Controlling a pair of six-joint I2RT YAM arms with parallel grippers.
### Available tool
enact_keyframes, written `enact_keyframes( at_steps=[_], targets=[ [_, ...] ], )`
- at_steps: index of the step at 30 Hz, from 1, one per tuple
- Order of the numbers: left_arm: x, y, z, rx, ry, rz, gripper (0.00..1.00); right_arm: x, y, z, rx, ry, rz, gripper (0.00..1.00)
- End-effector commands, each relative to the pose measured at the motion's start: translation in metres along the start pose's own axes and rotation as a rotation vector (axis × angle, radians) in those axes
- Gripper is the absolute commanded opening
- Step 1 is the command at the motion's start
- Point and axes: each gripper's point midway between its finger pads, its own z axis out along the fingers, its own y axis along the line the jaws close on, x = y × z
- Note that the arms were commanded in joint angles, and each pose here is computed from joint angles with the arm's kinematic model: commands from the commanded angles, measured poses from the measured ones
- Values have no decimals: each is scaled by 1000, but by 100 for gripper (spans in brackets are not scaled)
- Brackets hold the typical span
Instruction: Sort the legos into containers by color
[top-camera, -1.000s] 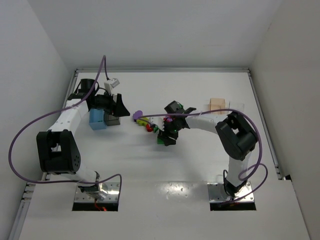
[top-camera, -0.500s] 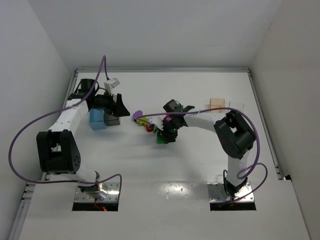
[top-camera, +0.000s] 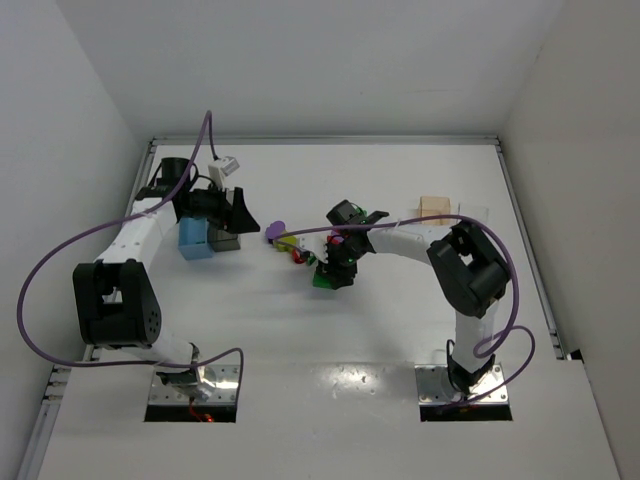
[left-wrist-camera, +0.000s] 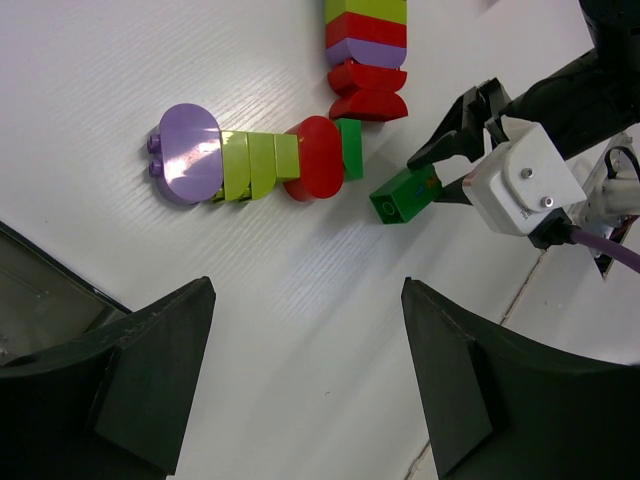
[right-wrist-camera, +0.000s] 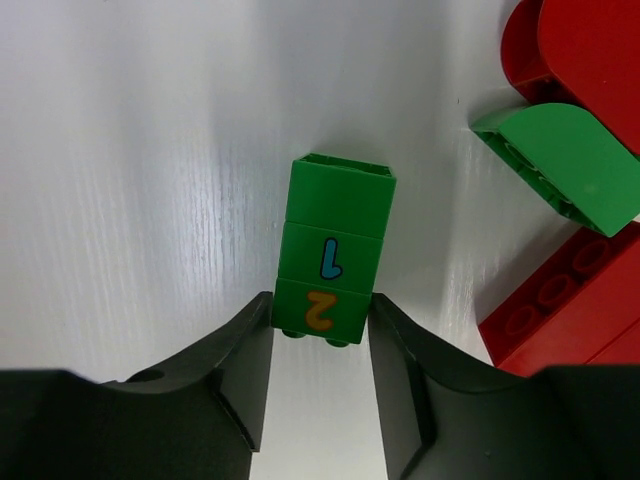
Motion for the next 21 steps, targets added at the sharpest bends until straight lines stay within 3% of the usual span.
enact_keyframes(
  at_steps=[1, 5, 12, 21],
  targets=[
    [-17, -3, -6, 14, -50, 52, 82, -17, -8, -3, 15, -33, -33, 45],
    [-17, -3, -6, 14, -50, 61, 82, -18, -11, -1, 15, -33, -33, 53],
    [-14, -2, -5, 15, -44, 54, 82, -15, -10, 1, 9, -28, -29, 51],
    [-12, -4, -6, 15, -44, 54, 82, -17, -6, 0, -4, -41, -29, 18]
  ],
)
